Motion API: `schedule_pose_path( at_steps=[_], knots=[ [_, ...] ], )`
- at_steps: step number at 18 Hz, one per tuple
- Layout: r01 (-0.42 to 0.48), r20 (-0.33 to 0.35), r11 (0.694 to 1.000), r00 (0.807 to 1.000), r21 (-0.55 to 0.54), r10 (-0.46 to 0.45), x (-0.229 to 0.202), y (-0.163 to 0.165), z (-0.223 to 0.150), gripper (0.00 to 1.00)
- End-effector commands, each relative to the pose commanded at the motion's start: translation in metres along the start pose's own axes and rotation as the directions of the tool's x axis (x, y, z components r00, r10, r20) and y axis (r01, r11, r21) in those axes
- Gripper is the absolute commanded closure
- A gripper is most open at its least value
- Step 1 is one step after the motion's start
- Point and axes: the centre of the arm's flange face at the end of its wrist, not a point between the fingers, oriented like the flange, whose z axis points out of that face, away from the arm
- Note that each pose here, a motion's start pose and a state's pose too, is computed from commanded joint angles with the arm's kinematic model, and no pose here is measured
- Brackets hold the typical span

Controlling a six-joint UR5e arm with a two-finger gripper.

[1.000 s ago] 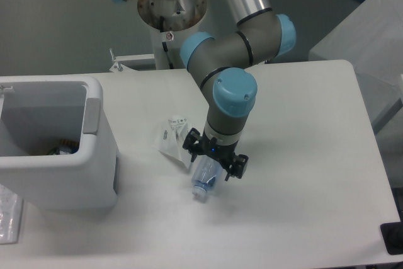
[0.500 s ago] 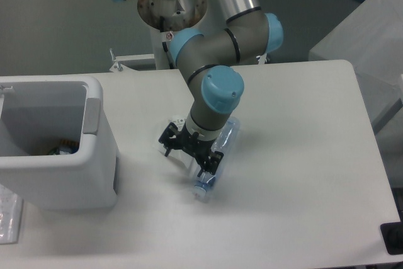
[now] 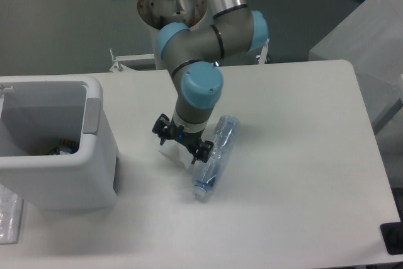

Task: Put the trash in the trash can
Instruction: 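Move the open gripper over the crumpled white tissue, then lower the gripper onto the tissue and close on it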

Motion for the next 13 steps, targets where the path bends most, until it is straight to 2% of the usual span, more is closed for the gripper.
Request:
schedule_pose_path(
  at_steps=[2,3,4,6,11,13],
  knots=[
    [0.015,-0.016,1.0,1.0,-0.007,-0.015,0.0,-0.001,0.008,0.0],
    [0.026,-0.016,1.0,1.0,-0.012,-0.026,-0.001,-0.001,0.01,0.04],
    [0.03,-0.02,0.999,0.999,-0.017,-0.03,-0.001,-0.001,0.012,0.17],
    [0.029,-0.022,0.999,0.999,-0.019,-0.029,0.0,-0.001,0.014,0.34],
    [0.041,-0.025,0.999,0.999,-0.023,-0.042,-0.001,-0.001,0.016,0.51],
    [0.053,-0.024,0.998,0.998,-0.022,-0.054,-0.001,-0.001,0.015,0.7]
  ],
)
